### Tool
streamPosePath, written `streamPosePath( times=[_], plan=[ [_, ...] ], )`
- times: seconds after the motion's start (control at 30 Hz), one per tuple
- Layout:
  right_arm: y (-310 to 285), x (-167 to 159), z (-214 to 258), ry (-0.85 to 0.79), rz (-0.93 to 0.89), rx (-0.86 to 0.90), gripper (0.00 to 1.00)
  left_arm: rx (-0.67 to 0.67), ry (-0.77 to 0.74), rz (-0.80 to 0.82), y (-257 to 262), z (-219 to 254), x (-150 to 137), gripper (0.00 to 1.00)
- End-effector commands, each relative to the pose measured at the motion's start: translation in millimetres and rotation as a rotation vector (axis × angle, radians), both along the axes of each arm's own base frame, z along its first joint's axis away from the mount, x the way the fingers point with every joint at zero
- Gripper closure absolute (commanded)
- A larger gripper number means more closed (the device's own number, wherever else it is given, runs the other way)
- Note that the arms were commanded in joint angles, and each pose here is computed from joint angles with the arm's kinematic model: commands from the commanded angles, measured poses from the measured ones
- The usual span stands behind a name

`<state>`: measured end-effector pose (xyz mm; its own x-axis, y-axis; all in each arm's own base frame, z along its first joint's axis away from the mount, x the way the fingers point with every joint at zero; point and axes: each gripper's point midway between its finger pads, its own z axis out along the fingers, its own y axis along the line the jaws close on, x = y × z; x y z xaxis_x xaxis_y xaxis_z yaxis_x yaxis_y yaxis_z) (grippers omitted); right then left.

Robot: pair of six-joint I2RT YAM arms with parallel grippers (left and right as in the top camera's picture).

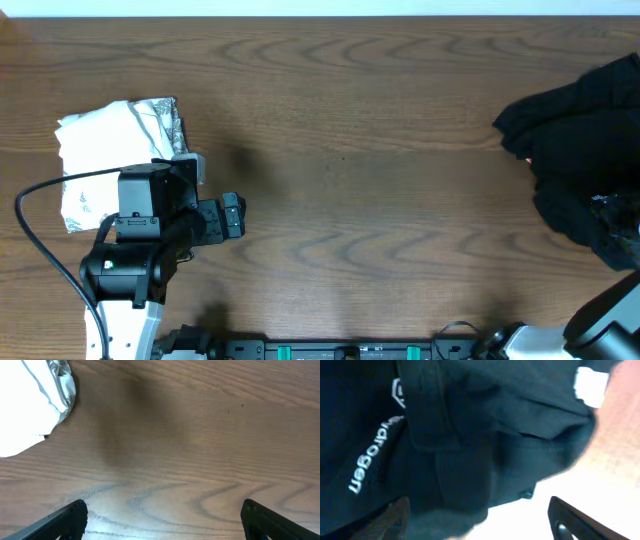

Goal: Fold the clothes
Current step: 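Reach the right gripper into the black clothing pile and grasp a shirt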

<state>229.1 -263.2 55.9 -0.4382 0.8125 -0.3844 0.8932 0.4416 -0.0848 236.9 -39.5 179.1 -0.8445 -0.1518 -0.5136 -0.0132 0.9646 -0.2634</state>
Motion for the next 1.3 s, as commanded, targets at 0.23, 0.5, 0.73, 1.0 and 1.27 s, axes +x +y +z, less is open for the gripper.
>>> streamPosePath(
  times=[0.23,0.5,0.73,1.0,1.27],
  plan=[
    [-7,7,-13,-0.015,-0.013,0.018,0.46,0.003,-0.017,-0.016,-1,6,2,0.02],
    [0,2,-46,0.049,-0.012,0.090,0.41,0.003,-0.017,-0.016,-1,6,2,0.02],
    [0,6,-45,0.032,-0.008,0.092,0.76,0.003,-0.017,-0.016,-1,6,2,0.02],
    [-1,9,-23,-0.007,-0.004,0.058,0.75,0.003,-0.017,-0.016,-1,6,2,0.02],
    [-4,15,16,-0.100,0.005,-0.008,0.69,0.003,-0.017,-0.016,-1,6,2,0.02]
  ],
)
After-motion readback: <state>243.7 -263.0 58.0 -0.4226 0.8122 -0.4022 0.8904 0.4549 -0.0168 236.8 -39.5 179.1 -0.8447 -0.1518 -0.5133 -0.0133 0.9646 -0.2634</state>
